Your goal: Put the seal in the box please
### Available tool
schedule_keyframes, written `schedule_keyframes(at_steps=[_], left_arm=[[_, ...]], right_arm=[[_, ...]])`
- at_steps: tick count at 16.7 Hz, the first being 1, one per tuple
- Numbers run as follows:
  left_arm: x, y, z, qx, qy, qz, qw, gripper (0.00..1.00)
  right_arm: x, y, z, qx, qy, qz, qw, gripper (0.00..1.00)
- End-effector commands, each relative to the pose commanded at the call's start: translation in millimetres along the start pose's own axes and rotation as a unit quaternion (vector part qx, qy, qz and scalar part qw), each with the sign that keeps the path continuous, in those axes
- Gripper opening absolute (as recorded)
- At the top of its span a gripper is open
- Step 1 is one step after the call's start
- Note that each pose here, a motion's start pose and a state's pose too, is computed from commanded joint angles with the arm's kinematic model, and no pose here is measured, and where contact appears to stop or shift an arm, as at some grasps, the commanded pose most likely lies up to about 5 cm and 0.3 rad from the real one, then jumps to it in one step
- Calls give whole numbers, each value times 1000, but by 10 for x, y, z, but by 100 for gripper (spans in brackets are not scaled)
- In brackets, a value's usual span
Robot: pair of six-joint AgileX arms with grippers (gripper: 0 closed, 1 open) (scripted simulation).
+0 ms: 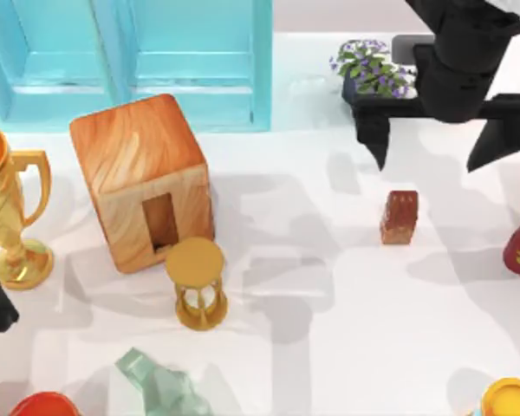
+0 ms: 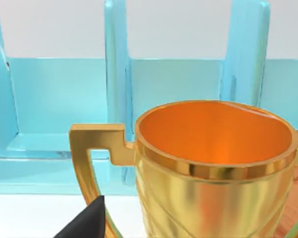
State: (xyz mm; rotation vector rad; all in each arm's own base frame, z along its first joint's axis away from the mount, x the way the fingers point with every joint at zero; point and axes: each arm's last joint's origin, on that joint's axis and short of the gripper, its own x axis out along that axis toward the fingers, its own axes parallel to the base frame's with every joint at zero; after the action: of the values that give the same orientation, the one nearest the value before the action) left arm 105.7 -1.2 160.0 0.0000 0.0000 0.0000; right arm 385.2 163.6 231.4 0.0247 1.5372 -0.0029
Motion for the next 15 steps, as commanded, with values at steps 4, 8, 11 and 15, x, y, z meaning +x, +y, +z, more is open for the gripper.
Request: schedule_keyframes(at_steps=[4, 8, 11, 15], left_arm=[[0, 0, 0, 0, 0, 0, 1000, 100], [0, 0, 0, 0, 0, 0, 1000, 100], [0, 0, 0, 0, 0, 0, 1000, 100], [0, 0, 0, 0, 0, 0, 1000, 100]], right_arm=[[98, 109, 5, -4, 17, -7, 1000, 100], [109, 93, 11, -3, 17, -7, 1000, 100], [301, 104, 19, -4, 18, -8, 1000, 100], [753, 109, 17, -4, 16, -7, 1000, 100]])
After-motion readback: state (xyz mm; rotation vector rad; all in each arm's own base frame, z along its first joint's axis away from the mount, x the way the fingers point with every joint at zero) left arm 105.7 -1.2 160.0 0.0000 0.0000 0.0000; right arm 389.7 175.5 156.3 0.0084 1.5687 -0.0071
